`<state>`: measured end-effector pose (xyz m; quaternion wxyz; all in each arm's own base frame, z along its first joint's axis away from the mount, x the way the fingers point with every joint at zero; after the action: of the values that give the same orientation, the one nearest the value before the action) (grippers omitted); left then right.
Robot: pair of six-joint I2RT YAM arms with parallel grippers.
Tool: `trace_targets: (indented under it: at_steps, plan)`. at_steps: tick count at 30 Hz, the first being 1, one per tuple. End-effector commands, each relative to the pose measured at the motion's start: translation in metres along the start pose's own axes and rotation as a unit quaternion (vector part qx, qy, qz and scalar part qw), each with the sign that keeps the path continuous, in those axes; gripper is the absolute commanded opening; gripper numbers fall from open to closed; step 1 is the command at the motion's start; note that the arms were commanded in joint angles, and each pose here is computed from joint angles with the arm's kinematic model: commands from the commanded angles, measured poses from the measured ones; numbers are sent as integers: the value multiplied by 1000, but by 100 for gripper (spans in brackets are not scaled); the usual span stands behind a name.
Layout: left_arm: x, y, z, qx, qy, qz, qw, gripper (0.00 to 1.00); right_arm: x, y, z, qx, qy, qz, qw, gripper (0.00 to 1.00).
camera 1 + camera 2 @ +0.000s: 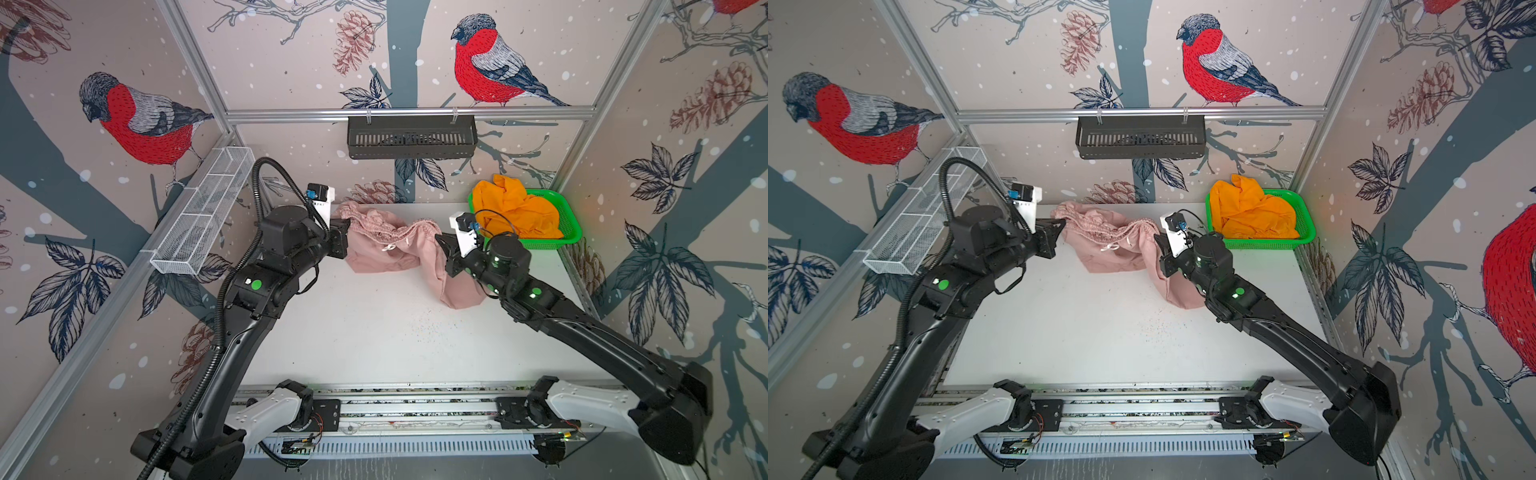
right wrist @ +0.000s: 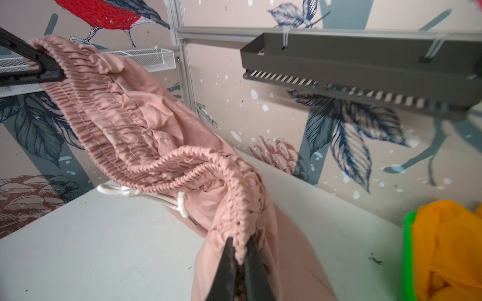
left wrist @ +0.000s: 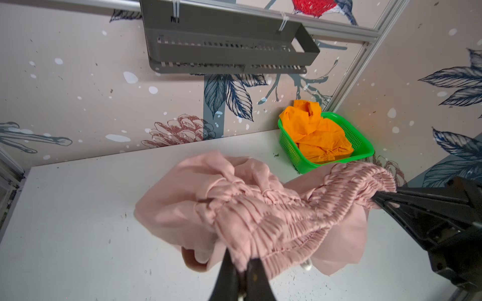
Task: Fold and stack the shorts
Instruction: 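Lift the waistband with both grippers and spread it apart, shaking the shorts out, then lay the shorts flat on the table and open both grippers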
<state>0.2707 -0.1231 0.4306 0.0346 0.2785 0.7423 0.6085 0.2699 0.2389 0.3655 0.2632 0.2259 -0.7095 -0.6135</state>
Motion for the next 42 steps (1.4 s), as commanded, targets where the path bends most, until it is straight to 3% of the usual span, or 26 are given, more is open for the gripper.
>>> trace_targets:
  at_steps: [1,12,18,23,26,31,42]
  plan:
    - [21,6,-10,-9,-18,18,1000,0,22,25,-11,42,-37,7,998,0]
    - [121,67,-40,-57,-49,-68,995,0,77,138,-5,98,-8,-66,993,0]
    - [130,59,-39,-58,-46,-50,996,0,114,170,5,88,30,-95,991,0]
    - [137,62,-25,-47,11,-59,997,0,125,169,2,69,21,-96,993,0]
    - [113,59,-5,-41,76,-43,995,0,102,146,-5,84,-22,-72,994,0]
    - [31,45,26,-48,150,14,987,0,54,108,-29,94,-43,-50,993,0]
    - [-160,-18,114,-18,153,102,983,0,-71,-33,-112,47,-30,-17,998,0]
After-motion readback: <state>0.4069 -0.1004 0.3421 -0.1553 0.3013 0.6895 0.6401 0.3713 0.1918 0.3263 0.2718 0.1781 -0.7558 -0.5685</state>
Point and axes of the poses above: each gripper's point midway between its finger pads, its own x axis back along the fingers, its own z axis along the line the jaws close on, y = z × x, the point moved 4 cm from there along x, back along the fingers, and after that the axes turned 4 degrees about x, right-handed, at the moved point
